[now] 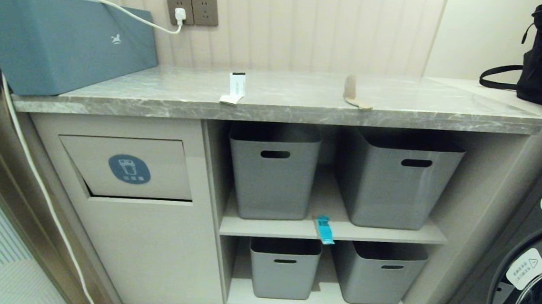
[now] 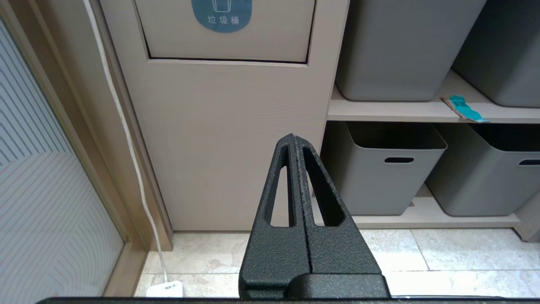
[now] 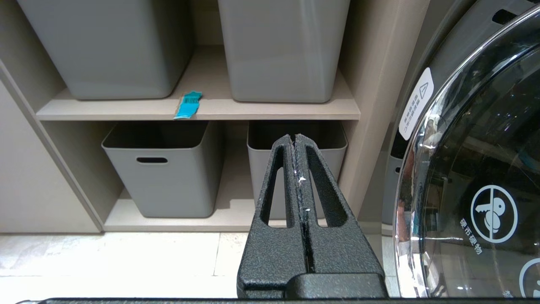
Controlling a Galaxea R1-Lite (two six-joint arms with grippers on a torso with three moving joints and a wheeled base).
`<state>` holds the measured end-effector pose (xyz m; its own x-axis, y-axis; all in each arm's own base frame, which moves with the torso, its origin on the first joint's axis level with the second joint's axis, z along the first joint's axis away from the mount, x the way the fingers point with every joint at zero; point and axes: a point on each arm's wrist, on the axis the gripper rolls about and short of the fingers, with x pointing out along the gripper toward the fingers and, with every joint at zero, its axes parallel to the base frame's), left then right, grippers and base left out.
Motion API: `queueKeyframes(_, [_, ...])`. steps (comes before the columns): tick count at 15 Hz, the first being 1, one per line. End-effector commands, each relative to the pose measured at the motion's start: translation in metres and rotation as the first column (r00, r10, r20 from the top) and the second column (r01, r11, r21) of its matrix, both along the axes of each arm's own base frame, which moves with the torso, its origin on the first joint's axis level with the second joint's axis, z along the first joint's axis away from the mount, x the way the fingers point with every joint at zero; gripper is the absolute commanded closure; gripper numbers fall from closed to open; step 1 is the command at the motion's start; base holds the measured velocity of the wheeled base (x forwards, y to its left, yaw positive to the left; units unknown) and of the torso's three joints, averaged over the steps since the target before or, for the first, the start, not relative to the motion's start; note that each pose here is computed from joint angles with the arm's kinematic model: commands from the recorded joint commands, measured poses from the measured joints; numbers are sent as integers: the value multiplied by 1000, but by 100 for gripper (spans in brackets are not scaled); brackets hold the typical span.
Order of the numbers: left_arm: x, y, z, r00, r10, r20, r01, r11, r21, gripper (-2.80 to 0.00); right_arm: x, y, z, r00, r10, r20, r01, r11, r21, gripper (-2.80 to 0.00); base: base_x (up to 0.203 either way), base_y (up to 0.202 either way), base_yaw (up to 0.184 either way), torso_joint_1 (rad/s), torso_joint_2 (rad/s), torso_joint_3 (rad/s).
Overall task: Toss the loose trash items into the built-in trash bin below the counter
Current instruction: Pick up the garbage
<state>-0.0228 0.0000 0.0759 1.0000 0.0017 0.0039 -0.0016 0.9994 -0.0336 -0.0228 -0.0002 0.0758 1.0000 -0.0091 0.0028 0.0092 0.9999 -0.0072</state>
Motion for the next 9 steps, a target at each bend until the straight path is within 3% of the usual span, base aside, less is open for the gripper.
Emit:
queueKeyframes(1, [0,0,0,1000,1,-2,-1,1000,-1,0,0,0,0,1000,0,-1,0,1000,0,0,0,0,0,0,0,0])
queueKeyframes(9, [0,0,0,1000,3,-2,-3,1000,-2,0,0,0,0,1000,-2,-1,2,1000,10,0,0,0,0,0,0,0])
